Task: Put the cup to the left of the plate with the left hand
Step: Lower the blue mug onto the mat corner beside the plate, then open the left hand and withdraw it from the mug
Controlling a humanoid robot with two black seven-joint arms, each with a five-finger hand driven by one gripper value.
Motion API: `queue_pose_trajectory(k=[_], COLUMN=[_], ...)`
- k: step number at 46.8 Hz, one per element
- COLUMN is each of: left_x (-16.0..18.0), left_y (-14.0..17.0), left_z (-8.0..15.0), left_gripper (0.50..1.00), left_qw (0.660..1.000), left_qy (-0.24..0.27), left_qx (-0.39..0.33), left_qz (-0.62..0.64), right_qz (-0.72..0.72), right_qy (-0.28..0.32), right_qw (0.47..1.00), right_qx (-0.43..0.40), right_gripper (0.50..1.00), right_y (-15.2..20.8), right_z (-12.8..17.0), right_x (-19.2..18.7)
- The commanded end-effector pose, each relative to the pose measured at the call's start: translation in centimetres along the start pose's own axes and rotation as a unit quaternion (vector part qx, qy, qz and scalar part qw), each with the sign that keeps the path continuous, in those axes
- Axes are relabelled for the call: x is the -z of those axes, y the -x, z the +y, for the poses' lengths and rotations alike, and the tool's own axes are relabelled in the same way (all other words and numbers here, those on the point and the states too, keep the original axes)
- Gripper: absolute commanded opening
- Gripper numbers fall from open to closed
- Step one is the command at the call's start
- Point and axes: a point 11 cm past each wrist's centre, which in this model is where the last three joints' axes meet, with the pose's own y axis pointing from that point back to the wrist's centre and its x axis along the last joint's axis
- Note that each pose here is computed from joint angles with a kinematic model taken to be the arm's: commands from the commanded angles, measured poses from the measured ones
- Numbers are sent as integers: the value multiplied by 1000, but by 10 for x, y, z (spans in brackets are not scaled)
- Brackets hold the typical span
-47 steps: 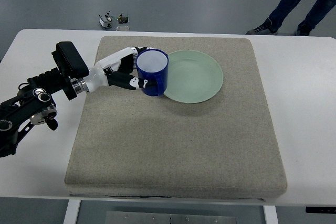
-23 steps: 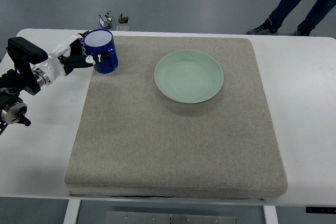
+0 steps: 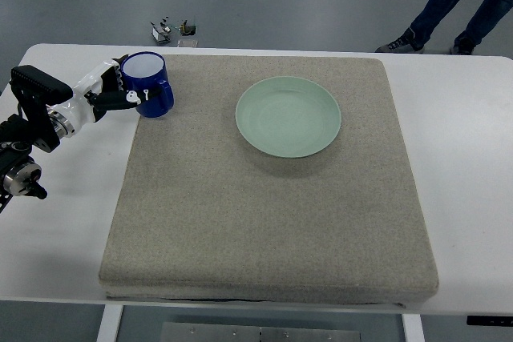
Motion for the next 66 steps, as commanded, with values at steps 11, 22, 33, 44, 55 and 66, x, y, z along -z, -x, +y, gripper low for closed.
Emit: queue_pose_trajectory(k=[11, 22, 33, 44, 55, 66], left_x=[4, 9, 8, 11, -2, -24], left_y=[1, 13, 13, 17, 14, -19], left_z=[1, -2, -3, -3, -3, 5], left_gripper=[593, 709, 987, 999, 999, 999], left_qw=[1000, 1000, 1000, 1000, 998, 996], left_qy=[-5, -10, -9, -15, 2, 31], left_qx=[1, 17, 17, 27, 52, 25], left_qz=[2, 6, 6, 4, 42, 82], right_qz=[0, 0, 0, 0, 0, 0], right_qy=[0, 0, 0, 0, 0, 0], right_qw=[1000, 1000, 1000, 1000, 1000, 1000], right_qx=[0, 0, 0, 0, 0, 0], right_gripper=[934, 934, 934, 934, 934, 934], right_y=[0, 0, 0, 0, 0, 0], right_z=[0, 0, 0, 0, 0, 0], right_x=[0, 0, 0, 0, 0, 0])
